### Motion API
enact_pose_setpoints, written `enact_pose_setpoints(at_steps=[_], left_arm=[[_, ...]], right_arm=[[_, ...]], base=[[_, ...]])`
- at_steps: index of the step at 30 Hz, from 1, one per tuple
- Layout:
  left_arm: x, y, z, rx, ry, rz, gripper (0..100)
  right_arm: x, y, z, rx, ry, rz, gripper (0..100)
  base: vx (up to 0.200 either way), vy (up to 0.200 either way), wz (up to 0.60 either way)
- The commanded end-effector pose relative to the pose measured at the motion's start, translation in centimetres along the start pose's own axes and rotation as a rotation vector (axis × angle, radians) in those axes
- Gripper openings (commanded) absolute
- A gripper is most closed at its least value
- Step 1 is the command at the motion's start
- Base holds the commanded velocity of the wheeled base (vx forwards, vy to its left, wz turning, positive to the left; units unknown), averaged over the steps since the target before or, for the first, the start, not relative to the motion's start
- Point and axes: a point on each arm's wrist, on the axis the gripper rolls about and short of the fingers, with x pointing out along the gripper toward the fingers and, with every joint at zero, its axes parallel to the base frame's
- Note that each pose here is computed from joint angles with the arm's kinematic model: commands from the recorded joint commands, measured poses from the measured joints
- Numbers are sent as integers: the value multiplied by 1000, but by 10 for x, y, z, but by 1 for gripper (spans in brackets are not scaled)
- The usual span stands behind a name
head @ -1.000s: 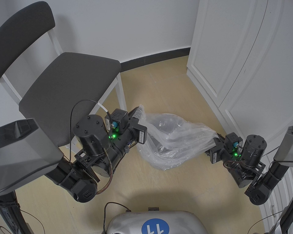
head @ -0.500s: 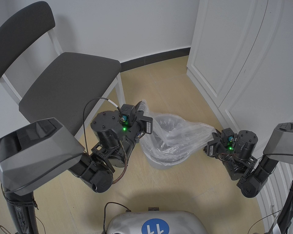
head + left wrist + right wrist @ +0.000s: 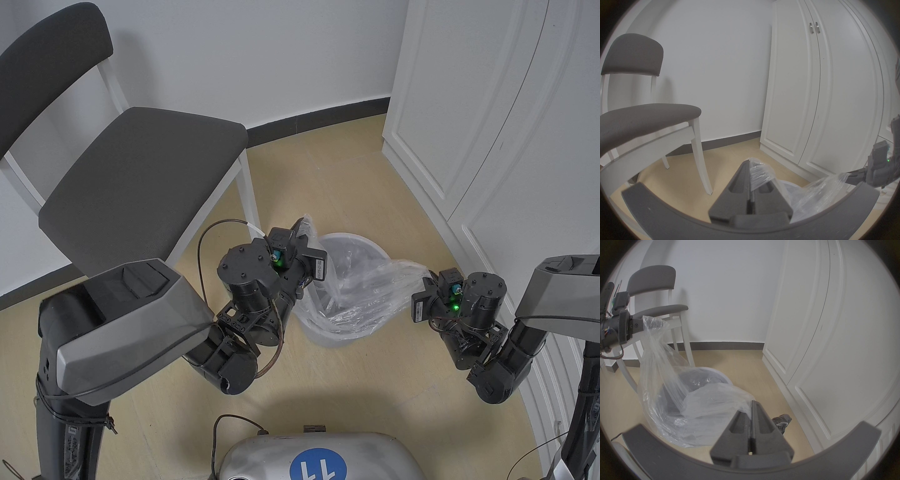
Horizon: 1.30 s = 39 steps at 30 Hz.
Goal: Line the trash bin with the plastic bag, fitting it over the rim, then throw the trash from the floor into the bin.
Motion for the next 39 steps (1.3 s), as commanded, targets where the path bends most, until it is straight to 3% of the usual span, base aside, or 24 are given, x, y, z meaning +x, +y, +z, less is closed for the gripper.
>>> enact_pose_setpoints(at_steps=[1,14,19,27,34,39], left_arm=[[1,-2,-14,7,18,-3,0],[5,-19,-32,-35,16,-27,0],[17,-22,-32,-96,-22,-19,0],[21,-23,-59,-141,84,-12,0],[44,13,-69,-119,105,71,0],[51,21,-73,-121,91,89,0]], right_arm=[[4,4,-10,-5,11,3,0],[11,3,-16,-10,22,-20,0],[17,-24,1,1,-19,-114,0],[17,-27,-8,-30,12,-120,0],[25,-31,-18,-40,31,-140,0],[27,-30,-24,-55,46,-140,0]], base=[[0,0,0],[0,0,0],[0,0,0],[0,0,0],[0,0,0],[0,0,0]])
